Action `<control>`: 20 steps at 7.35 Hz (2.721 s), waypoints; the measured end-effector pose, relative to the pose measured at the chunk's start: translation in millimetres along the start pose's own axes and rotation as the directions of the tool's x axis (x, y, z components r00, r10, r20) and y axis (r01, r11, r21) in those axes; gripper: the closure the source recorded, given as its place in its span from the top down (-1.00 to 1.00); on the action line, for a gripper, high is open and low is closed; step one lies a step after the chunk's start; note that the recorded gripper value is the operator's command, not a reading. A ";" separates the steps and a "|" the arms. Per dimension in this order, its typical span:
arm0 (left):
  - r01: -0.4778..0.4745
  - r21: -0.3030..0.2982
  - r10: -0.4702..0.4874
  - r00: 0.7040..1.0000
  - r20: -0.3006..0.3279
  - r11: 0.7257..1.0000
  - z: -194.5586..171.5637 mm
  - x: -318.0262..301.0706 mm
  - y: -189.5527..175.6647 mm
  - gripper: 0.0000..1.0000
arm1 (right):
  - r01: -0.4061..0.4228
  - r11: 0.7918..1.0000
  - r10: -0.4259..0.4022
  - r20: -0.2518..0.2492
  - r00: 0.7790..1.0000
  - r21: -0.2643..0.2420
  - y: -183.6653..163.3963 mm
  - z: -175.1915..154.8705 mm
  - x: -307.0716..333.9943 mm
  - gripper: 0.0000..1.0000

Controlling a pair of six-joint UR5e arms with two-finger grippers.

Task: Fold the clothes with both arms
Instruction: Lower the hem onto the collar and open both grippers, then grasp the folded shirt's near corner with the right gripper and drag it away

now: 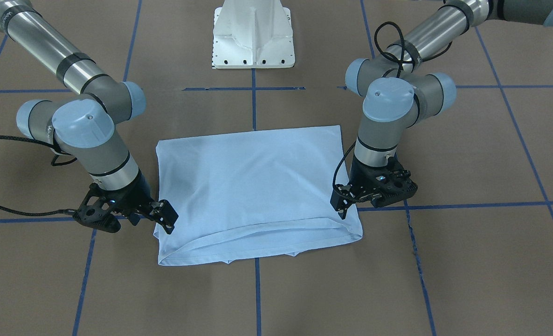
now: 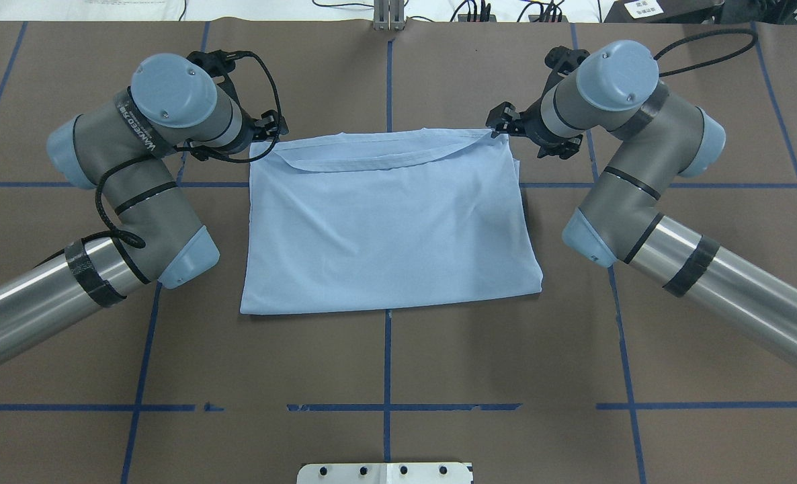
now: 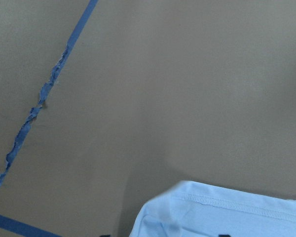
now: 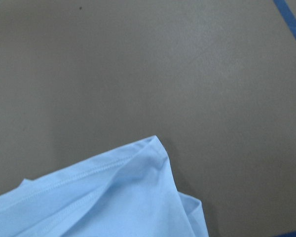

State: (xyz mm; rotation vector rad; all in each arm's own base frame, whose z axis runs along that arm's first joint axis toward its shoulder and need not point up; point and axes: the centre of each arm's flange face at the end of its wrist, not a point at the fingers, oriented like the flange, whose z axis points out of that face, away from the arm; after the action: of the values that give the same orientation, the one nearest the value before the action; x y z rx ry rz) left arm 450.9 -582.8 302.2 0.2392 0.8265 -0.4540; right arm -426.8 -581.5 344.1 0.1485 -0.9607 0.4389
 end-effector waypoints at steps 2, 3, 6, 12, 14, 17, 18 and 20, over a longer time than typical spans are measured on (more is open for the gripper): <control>-0.002 0.005 0.002 1.000 -0.018 1.000 -11.9 2.9 -0.5 1.00 | 0.032 0.999 -0.032 0.020 0.999 -0.042 47.5 -19.0 34.7 1.00; -0.003 0.007 0.003 1.000 -0.027 1.000 -18.0 4.1 0.0 1.00 | 0.048 0.997 -0.047 0.016 0.999 -0.066 72.0 -23.9 53.9 1.00; -0.005 0.010 0.005 0.999 -0.039 1.000 -26.6 5.0 1.0 1.00 | 0.098 0.988 -0.100 -0.009 0.995 -0.117 144.1 -19.0 83.5 0.82; -0.004 0.013 0.004 0.999 -0.046 1.000 -32.4 5.5 0.8 1.00 | 0.129 0.980 -0.133 -0.014 0.991 -0.154 178.4 -8.3 82.3 -1.00; -0.002 0.012 0.003 0.999 -0.047 1.000 -33.1 5.9 0.9 1.00 | 0.130 0.979 -0.133 -0.003 0.991 -0.158 178.0 -13.1 79.4 -1.00; 0.005 0.014 -0.004 0.998 -0.060 1.000 -39.0 7.9 2.1 1.00 | 0.143 0.971 -0.148 -0.013 0.989 -0.192 200.0 -56.7 133.0 -1.00; 0.009 0.014 -0.009 0.998 -0.064 1.000 -41.0 8.5 2.6 1.00 | 0.169 0.956 -0.178 -0.018 0.984 -0.238 228.2 -75.3 154.8 -1.00; 0.027 0.012 -0.026 0.997 -0.075 1.000 -45.1 11.1 5.9 1.00 | 0.219 0.911 -0.243 -0.026 0.970 -0.349 288.7 -97.3 182.0 -1.00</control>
State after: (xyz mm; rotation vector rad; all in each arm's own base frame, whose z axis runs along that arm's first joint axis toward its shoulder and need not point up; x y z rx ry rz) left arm 430.8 -563.9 264.4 0.2585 0.9011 -0.4776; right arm -386.0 -236.7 417.4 -0.0704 -0.9243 0.0524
